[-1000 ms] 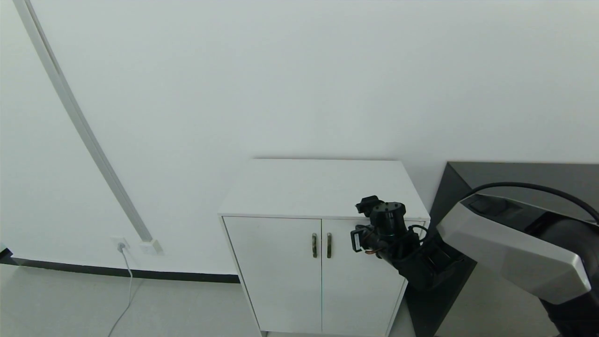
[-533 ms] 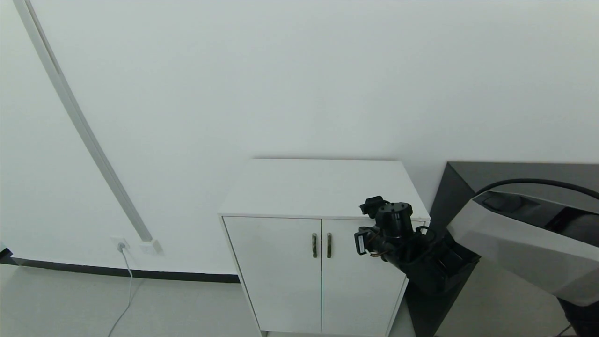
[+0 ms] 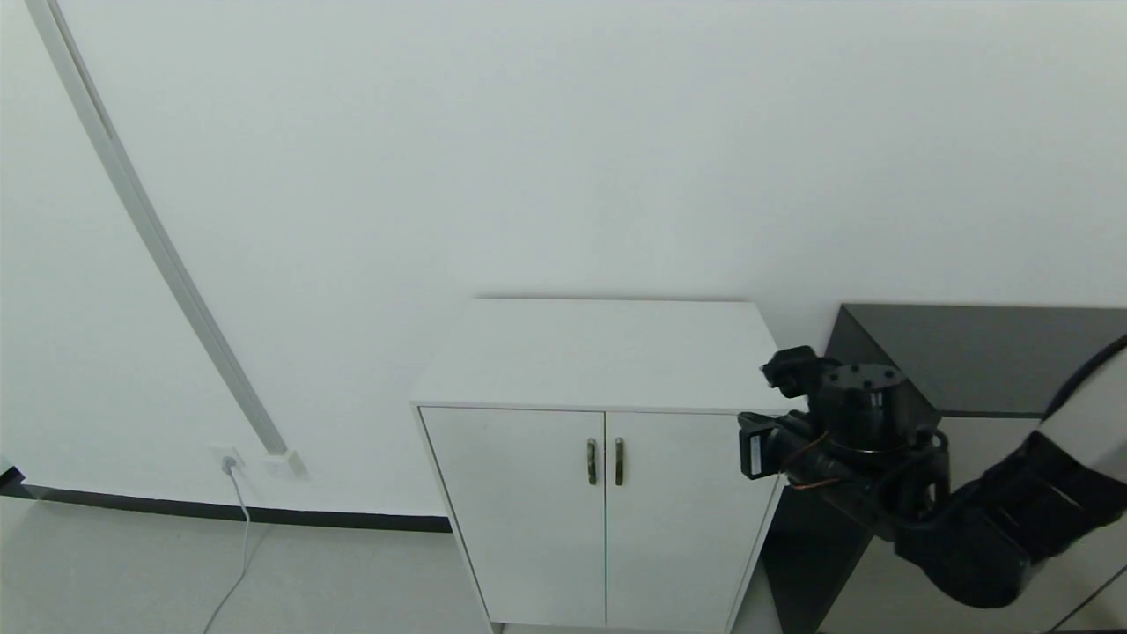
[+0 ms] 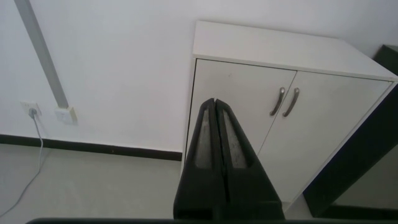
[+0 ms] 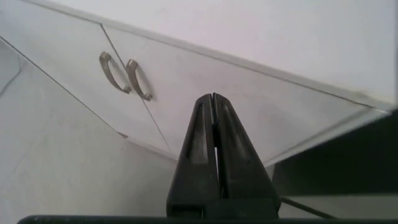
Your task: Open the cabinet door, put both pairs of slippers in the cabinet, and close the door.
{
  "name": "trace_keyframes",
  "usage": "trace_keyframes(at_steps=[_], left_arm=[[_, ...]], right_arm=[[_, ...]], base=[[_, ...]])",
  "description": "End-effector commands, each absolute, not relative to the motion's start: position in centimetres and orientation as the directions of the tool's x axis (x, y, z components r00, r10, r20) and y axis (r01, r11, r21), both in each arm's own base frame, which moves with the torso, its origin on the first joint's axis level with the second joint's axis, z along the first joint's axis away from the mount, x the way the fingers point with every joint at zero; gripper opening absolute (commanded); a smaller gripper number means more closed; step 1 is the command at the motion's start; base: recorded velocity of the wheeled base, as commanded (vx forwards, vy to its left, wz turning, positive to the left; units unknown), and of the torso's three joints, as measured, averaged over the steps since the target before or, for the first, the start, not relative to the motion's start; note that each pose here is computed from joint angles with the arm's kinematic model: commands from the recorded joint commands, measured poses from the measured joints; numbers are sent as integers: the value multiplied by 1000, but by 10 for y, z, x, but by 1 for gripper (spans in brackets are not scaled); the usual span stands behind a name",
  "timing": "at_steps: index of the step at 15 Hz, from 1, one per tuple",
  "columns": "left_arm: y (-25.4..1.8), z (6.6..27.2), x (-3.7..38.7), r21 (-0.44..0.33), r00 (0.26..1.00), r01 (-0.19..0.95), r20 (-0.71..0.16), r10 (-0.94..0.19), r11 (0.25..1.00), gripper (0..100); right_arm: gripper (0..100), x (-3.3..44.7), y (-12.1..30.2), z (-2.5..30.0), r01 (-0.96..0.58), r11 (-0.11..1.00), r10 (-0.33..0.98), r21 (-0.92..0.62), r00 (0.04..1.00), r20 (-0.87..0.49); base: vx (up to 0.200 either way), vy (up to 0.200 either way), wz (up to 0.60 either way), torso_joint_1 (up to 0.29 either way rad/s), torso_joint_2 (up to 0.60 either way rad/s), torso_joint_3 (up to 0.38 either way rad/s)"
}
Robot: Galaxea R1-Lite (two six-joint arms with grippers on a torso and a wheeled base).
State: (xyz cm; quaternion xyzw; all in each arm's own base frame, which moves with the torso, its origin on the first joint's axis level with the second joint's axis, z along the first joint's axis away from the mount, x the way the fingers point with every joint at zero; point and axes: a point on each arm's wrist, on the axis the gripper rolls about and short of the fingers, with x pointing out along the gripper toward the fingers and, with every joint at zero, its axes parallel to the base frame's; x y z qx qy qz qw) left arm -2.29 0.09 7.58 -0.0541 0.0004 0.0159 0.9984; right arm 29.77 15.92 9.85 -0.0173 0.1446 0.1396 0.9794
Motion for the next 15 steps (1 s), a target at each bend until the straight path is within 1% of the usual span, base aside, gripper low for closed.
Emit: trace_keyframes(at_steps=[1, 3, 4, 7, 8, 11, 12, 13, 15], left_arm=[[1, 76, -23, -109, 999, -32, -3, 32, 994, 0], [1, 76, -23, -109, 999, -32, -2, 32, 994, 0], [1, 76, -23, -109, 999, -32, -3, 32, 994, 0], [1, 76, -23, -109, 1000, -31, -2, 31, 994, 0], [1, 76, -23, -107, 1000, -31, -2, 31, 994, 0], [1, 76, -23, -107, 1000, -31, -3, 31, 994, 0], [1, 76, -23, -107, 1000, -31, -3, 31, 994, 0], [1, 76, -23, -107, 1000, -31, -3, 31, 994, 0], [1, 76, -23, -107, 1000, -31, -3, 31, 994, 0]], right_arm=[[0, 272, 110, 143, -183, 983, 181, 8, 967, -180], [0, 264, 87, 153, -124, 992, 120, -15, 981, -155], [0, 251, 67, 158, -69, 997, 63, -35, 988, -143], [0, 216, 39, 159, 6, 998, -14, -61, 991, -136], [0, 209, 35, 158, 13, 998, -22, -62, 990, -136], [0, 165, 22, 153, 38, 994, -50, -103, 991, -123], [0, 160, 21, 152, 41, 993, -53, -107, 992, -118], [0, 143, 18, 149, 41, 993, -53, -112, 992, -111], [0, 124, 15, 146, 34, 993, -49, -114, 991, -127]], base=[[0, 0, 0, 0, 0, 0], [0, 0, 0, 0, 0, 0], [0, 0, 0, 0, 0, 0], [0, 0, 0, 0, 0, 0], [0, 0, 0, 0, 0, 0], [0, 0, 0, 0, 0, 0], [0, 0, 0, 0, 0, 0], [0, 0, 0, 0, 0, 0], [0, 0, 0, 0, 0, 0]])
